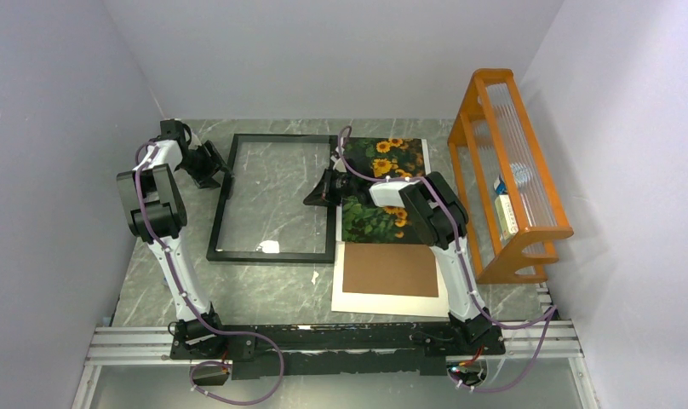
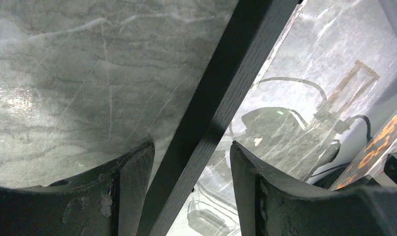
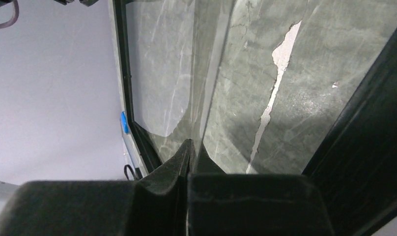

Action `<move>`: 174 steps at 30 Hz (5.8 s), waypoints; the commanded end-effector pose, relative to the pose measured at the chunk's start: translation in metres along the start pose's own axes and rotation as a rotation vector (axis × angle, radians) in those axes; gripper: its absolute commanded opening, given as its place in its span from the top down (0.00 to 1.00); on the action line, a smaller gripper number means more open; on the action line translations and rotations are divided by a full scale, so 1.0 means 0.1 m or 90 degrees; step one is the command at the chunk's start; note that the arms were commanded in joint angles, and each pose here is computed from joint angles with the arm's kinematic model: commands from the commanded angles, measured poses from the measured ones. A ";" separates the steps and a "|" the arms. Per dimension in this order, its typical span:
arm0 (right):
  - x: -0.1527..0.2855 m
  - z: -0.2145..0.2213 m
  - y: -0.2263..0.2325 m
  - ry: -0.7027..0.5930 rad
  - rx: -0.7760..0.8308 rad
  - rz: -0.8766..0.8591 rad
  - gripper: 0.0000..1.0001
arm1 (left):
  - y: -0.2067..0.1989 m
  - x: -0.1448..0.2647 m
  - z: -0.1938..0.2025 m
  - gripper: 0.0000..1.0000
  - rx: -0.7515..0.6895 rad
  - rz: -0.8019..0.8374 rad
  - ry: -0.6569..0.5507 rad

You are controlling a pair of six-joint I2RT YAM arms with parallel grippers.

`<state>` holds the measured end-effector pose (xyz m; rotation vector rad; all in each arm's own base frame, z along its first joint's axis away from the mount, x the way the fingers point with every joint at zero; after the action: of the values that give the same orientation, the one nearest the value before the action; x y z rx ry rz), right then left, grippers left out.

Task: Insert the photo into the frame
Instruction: Place the photo frame item in the photo frame.

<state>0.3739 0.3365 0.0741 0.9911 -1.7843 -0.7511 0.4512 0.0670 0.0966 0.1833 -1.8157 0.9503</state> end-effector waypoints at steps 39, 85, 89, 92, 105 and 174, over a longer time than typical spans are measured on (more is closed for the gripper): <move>-0.11 -0.05 0.16 0.039 0.003 -0.028 0.89 | 0.42 -0.54 0.29 0.53 -0.072 -0.203 0.007; 0.02 -0.10 0.22 0.023 0.004 -0.009 0.58 | 0.28 -0.16 0.12 0.66 -0.049 -0.073 -0.083; 0.13 -0.14 0.31 0.017 0.005 -0.002 0.52 | 0.32 -0.15 0.08 0.65 -0.037 -0.054 -0.075; 0.25 -0.19 0.35 0.012 0.006 0.019 0.47 | 0.33 -0.15 0.09 0.65 -0.034 -0.048 -0.072; 0.72 -0.39 0.24 -0.058 -0.005 0.217 0.39 | 0.33 -0.15 0.08 0.63 -0.034 -0.039 -0.067; -0.35 -1.70 -0.30 -0.295 0.271 0.141 0.59 | -0.35 -0.98 -0.41 0.48 -0.121 -0.066 -0.085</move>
<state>0.5487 0.3386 0.0825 0.8539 -2.4636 -0.4866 0.5772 0.0468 0.0919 0.1355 -2.2196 0.8019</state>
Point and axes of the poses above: each gripper's point midway between its finger pads, its own x axis back along the fingers, its own y axis along the line the jaws close on, z = x × y, the point moved 8 cm from there along x, back along the fingers, and after that the axes turned 10 degrees about x, right-handed, at the moved point
